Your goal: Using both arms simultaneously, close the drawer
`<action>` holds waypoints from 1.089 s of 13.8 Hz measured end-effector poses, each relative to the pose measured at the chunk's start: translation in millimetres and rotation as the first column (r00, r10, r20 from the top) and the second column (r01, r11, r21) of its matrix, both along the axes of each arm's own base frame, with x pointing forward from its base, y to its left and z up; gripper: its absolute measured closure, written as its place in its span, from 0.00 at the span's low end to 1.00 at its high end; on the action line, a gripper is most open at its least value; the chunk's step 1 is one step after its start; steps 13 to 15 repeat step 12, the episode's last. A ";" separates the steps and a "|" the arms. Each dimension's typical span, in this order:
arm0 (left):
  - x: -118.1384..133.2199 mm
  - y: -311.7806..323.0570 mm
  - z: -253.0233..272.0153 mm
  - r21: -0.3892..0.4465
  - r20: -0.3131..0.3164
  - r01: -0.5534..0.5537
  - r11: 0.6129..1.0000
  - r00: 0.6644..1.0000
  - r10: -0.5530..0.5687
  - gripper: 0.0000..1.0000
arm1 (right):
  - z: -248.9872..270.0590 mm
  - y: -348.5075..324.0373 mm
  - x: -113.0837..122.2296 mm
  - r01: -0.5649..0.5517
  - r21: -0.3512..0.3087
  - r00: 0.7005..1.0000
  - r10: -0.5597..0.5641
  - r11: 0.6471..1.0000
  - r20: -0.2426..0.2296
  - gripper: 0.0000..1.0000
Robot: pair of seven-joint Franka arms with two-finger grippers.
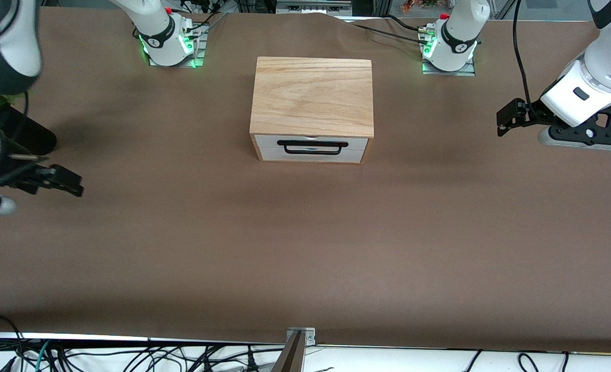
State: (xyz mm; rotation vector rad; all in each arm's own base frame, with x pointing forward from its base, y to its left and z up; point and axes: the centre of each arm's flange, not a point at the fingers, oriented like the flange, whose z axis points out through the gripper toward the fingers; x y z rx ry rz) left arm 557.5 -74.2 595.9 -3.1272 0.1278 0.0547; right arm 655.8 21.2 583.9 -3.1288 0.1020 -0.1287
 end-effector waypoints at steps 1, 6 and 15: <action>0.0 -0.2 -0.1 0.000 0.000 0.000 1.000 1.000 0.000 0.00 | 5.5 -7.7 -9.3 0.006 0.006 1.000 -0.006 1.000 -0.001 0.00; 0.0 -0.4 -0.2 0.000 0.000 0.000 1.000 1.000 0.000 0.00 | 8.7 -13.1 -43.6 -0.002 0.025 1.000 0.002 1.000 -0.029 0.00; -0.1 -0.7 -0.3 0.000 0.000 0.001 1.000 1.000 -0.001 0.00 | -5.3 8.0 -44.4 -0.047 -0.006 0.997 0.046 0.999 -0.055 0.00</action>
